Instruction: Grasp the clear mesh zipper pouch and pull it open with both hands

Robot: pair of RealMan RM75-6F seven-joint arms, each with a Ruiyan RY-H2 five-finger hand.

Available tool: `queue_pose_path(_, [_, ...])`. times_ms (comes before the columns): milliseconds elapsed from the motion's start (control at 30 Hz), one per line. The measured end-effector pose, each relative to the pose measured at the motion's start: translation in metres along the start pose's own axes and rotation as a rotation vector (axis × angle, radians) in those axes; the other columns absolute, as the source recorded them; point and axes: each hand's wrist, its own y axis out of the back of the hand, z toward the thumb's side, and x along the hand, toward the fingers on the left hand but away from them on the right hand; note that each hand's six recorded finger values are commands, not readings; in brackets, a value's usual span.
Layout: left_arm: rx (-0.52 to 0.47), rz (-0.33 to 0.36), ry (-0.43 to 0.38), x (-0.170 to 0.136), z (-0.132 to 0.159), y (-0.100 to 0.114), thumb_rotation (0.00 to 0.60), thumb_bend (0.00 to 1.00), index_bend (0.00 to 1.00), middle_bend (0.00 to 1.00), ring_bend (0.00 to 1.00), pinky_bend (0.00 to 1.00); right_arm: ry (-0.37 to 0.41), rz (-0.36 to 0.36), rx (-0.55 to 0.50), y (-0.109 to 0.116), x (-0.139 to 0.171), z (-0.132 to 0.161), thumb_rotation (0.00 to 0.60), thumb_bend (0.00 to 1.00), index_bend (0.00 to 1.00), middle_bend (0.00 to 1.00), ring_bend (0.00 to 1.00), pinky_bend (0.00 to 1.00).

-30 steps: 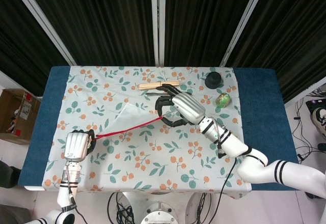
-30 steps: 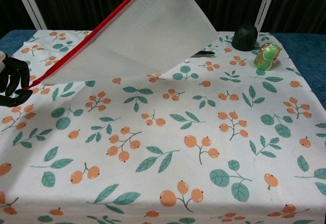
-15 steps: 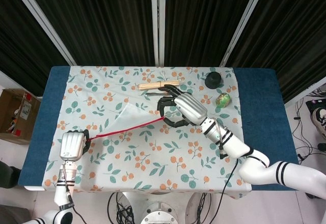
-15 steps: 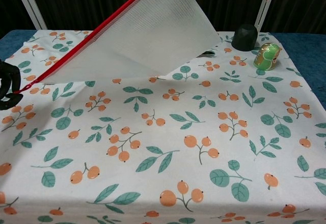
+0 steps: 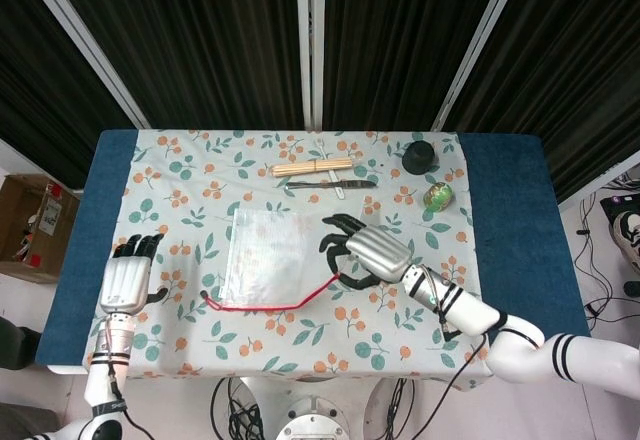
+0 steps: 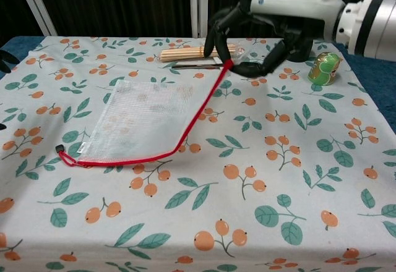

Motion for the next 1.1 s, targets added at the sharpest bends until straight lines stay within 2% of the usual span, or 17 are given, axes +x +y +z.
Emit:
queue_pose_path(100, [-0.001, 0.002, -0.008, -0.004, -0.003, 0.012, 0.600, 0.00, 0.13, 0.18, 0.12, 0.23, -0.047, 0.096, 0.049, -0.018, 0.012, -0.010, 0.600, 0.17, 0.05, 0.04, 0.00, 0.00])
queue_pose_path(200, [0.005, 0.025, -0.008, -0.006, -0.008, 0.021, 0.600, 0.00, 0.13, 0.18, 0.12, 0.22, -0.117, 0.207, 0.096, -0.033, 0.029, -0.023, 0.600, 0.05, 0.00, 0.00, 0.00, 0.00])
queue_pose_path(300, [0.017, 0.051, 0.002, -0.005, -0.017, 0.028, 0.600, 0.00, 0.13, 0.19, 0.12, 0.22, -0.200, 0.287, 0.112, -0.037, 0.052, -0.037, 0.600, 0.03, 0.00, 0.00, 0.00, 0.00])
queue_pose_path(367, [0.055, 0.061, 0.012, -0.004, -0.024, 0.030, 0.600, 0.00, 0.14, 0.19, 0.12, 0.22, -0.241, 0.293, 0.108, -0.033, 0.064, -0.044, 0.600, 0.03, 0.00, 0.00, 0.00, 0.00])
queue_pose_path(433, [0.091, 0.067, 0.020, -0.002, -0.031, 0.032, 0.600, 0.00, 0.15, 0.19, 0.12, 0.22, -0.268, 0.260, 0.099, -0.027, 0.072, -0.051, 0.600, 0.06, 0.00, 0.02, 0.00, 0.00])
queue_pose_path(500, [0.104, 0.069, 0.028, -0.002, -0.039, 0.035, 0.600, 0.00, 0.16, 0.19, 0.12, 0.22, -0.288, 0.195, 0.090, -0.018, 0.081, -0.057, 0.600, 0.12, 0.00, 0.07, 0.00, 0.00])
queue_pose_path(667, [0.056, 0.068, 0.057, -0.006, -0.075, 0.045, 0.600, 0.00, 0.20, 0.20, 0.12, 0.19, -0.351, -0.034, 0.099, 0.011, 0.114, -0.075, 0.600, 0.18, 0.02, 0.12, 0.00, 0.00])
queue_pose_path(800, [0.039, 0.044, 0.065, -0.022, -0.106, 0.052, 0.600, 0.00, 0.20, 0.20, 0.12, 0.18, -0.446, -0.231, 0.129, 0.031, 0.169, -0.092, 0.600, 0.18, 0.02, 0.11, 0.00, 0.00])
queue_pose_path(900, [0.017, 0.034, 0.051, -0.040, -0.116, 0.052, 0.600, 0.00, 0.21, 0.20, 0.12, 0.18, -0.518, -0.334, 0.143, 0.035, 0.215, -0.100, 0.600, 0.18, 0.02, 0.10, 0.00, 0.00])
queue_pose_path(1000, [0.018, 0.061, 0.040, -0.058, -0.122, 0.057, 0.600, 0.00, 0.21, 0.20, 0.12, 0.18, -0.568, -0.411, 0.149, 0.035, 0.254, -0.101, 0.600, 0.18, 0.02, 0.10, 0.00, 0.00])
queue_pose_path(1100, [0.023, 0.095, 0.047, -0.077, -0.127, 0.063, 0.600, 0.00, 0.21, 0.20, 0.12, 0.18, -0.608, -0.455, 0.139, 0.030, 0.287, -0.099, 0.600, 0.18, 0.02, 0.10, 0.00, 0.00])
